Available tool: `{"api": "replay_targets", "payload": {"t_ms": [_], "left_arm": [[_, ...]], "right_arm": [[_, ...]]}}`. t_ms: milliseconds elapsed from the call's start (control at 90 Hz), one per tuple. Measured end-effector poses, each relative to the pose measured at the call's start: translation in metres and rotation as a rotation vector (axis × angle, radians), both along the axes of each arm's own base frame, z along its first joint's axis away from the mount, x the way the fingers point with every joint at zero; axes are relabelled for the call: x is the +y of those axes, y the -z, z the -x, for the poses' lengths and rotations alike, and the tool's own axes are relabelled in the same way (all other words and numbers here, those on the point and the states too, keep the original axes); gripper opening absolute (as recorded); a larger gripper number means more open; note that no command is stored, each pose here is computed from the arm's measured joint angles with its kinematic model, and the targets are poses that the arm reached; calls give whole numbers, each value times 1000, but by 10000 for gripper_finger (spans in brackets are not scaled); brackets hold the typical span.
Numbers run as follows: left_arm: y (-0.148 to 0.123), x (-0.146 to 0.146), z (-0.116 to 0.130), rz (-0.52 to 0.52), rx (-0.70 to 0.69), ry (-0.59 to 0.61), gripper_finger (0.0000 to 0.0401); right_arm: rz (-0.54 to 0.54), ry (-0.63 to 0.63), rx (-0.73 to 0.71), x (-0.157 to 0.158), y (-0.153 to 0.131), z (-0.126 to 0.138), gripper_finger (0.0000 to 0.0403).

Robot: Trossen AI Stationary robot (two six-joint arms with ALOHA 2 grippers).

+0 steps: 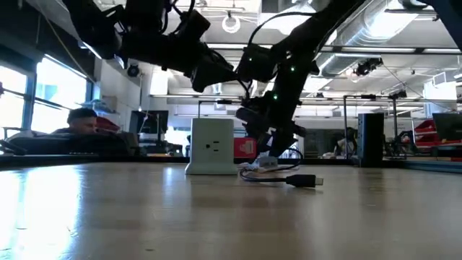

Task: Insert USB
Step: Insert the white charger adapter into the black outlet extension

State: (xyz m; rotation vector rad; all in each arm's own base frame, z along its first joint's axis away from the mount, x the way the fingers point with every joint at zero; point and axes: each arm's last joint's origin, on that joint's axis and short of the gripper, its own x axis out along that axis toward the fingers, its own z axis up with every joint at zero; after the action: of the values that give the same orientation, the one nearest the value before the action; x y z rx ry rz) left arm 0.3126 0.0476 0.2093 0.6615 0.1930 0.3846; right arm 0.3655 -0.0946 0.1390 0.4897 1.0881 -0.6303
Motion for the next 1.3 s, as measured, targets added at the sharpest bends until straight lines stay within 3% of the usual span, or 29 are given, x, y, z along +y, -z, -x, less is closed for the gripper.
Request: {"api": "replay_targets", "payload": {"t_ms": [189, 433, 644, 900, 1133, 1300], "left_arm": [[-1, 1, 0, -2, -9, -36, 206], [-14, 5, 8, -18, -64, -292, 206], [-19, 7, 10, 63, -128, -273, 206], [-15, 12, 10, 62, -88, -281, 206], [-15, 11, 10, 93, -105, -258, 206], [-14, 14, 9, 189, -141, -167, 206]], "right_arm": [[-12, 2, 16, -4, 1, 2, 251], [-50, -7, 60, -6, 11, 4, 183], [-40, -32, 64, -7, 6, 7, 160], [40, -182, 94, -2, -41, 27, 158], [191, -151, 145, 2, -88, 57, 158], [248, -145, 97, 11, -120, 82, 158]]}}
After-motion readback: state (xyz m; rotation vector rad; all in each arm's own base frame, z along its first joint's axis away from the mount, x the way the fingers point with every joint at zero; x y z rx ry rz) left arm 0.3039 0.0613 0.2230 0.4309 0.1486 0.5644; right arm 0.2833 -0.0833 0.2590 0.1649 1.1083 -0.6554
